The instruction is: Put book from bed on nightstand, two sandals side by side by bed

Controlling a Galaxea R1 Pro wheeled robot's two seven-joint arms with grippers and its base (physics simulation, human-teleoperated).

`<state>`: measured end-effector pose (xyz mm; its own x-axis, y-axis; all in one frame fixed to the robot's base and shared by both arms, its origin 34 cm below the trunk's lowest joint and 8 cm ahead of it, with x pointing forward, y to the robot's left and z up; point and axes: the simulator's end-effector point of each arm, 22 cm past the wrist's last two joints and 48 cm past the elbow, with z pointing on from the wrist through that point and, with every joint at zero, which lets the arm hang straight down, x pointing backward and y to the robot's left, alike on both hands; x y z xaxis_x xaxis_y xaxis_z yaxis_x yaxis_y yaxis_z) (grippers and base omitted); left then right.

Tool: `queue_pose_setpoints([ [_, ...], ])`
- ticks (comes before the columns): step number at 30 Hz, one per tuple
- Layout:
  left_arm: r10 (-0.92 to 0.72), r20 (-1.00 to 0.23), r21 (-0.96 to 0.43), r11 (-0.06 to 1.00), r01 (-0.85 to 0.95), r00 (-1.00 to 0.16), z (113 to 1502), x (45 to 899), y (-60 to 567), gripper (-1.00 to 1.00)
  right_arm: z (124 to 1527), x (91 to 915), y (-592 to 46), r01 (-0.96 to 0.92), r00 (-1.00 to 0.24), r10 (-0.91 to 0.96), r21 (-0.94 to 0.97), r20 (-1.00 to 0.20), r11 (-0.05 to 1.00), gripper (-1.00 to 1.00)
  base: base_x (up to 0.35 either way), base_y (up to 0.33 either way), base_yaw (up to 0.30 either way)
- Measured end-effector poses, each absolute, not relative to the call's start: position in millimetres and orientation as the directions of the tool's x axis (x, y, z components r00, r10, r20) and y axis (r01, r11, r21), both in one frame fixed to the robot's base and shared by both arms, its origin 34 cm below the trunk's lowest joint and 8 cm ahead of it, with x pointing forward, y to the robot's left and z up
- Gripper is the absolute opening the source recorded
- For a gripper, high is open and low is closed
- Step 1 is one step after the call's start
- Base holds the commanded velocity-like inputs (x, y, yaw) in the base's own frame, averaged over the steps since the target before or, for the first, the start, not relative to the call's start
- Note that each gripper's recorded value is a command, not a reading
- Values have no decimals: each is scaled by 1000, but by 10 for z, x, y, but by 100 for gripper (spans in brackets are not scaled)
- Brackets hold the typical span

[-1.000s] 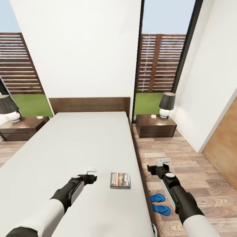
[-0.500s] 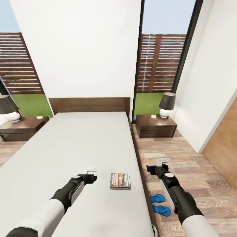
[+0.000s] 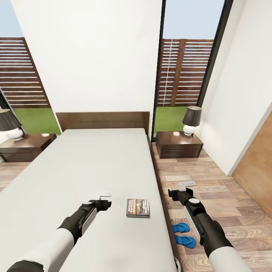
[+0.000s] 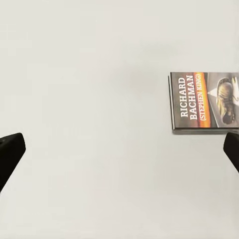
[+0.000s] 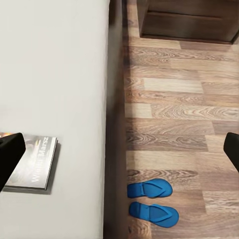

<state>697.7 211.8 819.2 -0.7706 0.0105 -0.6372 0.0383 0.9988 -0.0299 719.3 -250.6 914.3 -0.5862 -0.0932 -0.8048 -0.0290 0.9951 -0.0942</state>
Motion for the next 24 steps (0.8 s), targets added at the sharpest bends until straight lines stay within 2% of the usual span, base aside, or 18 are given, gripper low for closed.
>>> queue_pose_setpoints([
  [24, 11, -638, -30, 999, 39, -770, 8196, 6981, 2117, 100, 9143, 7193, -2501, -31, -586, -94, -94, -805, 995, 100, 32, 0, 0],
])
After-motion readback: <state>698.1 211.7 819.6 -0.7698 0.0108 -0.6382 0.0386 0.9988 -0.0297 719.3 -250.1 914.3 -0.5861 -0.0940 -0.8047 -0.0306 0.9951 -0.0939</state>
